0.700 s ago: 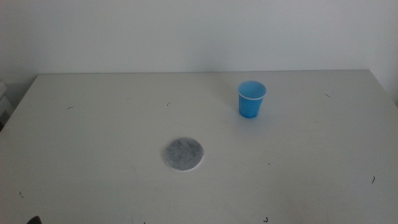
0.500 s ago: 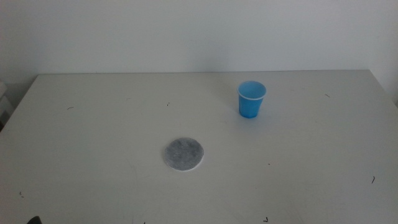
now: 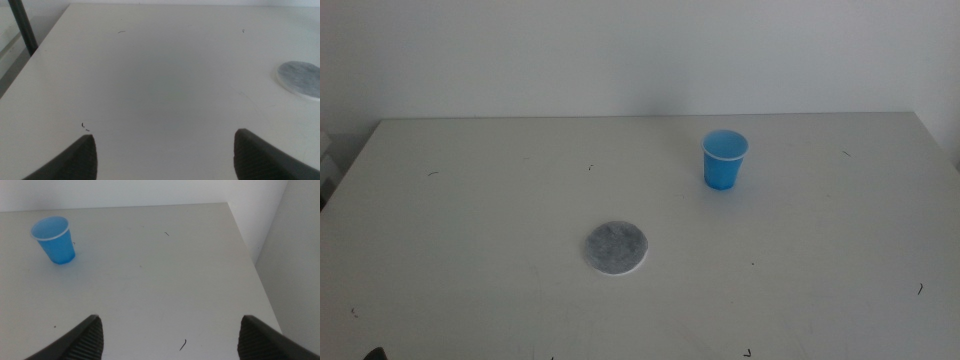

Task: Place an empty cup on a cup mat.

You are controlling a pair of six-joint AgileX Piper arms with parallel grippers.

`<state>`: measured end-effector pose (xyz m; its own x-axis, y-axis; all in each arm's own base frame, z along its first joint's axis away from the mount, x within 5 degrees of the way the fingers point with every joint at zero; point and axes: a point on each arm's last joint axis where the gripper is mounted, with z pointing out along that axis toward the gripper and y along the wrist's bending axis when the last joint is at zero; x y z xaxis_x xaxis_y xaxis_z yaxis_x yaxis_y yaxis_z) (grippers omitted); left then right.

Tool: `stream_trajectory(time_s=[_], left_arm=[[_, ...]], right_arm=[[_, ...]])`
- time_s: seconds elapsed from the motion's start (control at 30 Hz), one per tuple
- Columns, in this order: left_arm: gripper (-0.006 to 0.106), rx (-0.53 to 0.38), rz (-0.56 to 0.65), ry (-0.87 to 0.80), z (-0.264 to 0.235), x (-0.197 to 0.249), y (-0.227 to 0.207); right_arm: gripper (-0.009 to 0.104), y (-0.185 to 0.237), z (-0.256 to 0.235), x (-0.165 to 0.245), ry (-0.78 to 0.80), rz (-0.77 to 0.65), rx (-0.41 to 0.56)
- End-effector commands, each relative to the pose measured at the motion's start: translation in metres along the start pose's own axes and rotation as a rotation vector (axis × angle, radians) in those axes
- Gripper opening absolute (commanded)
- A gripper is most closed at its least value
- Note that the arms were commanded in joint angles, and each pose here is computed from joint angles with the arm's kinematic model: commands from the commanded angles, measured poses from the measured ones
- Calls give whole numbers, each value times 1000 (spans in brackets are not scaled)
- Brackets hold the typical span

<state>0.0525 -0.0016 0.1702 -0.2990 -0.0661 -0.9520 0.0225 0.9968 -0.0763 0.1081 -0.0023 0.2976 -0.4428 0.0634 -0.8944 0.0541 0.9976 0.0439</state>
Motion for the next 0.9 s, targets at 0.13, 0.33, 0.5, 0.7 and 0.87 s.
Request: stream_trajectory(time_s=[0.13, 0.33, 0.5, 0.7, 0.87], left_arm=[[105, 10, -11, -75, -1, -8, -1], [105, 10, -11, -75, -1, -8, -1], [105, 10, -11, -75, -1, -8, -1], [105, 10, -11, -75, -1, -8, -1], [105, 10, -11, -75, -1, -8, -1]], right_arm=[[87, 6, 21, -57, -48, 0, -13], [87, 9, 41, -102, 55, 5, 6], [87, 16, 67, -138, 196, -11, 17], [87, 40, 102, -177, 258, 4, -34], [87, 61, 133, -198, 320, -19, -66]])
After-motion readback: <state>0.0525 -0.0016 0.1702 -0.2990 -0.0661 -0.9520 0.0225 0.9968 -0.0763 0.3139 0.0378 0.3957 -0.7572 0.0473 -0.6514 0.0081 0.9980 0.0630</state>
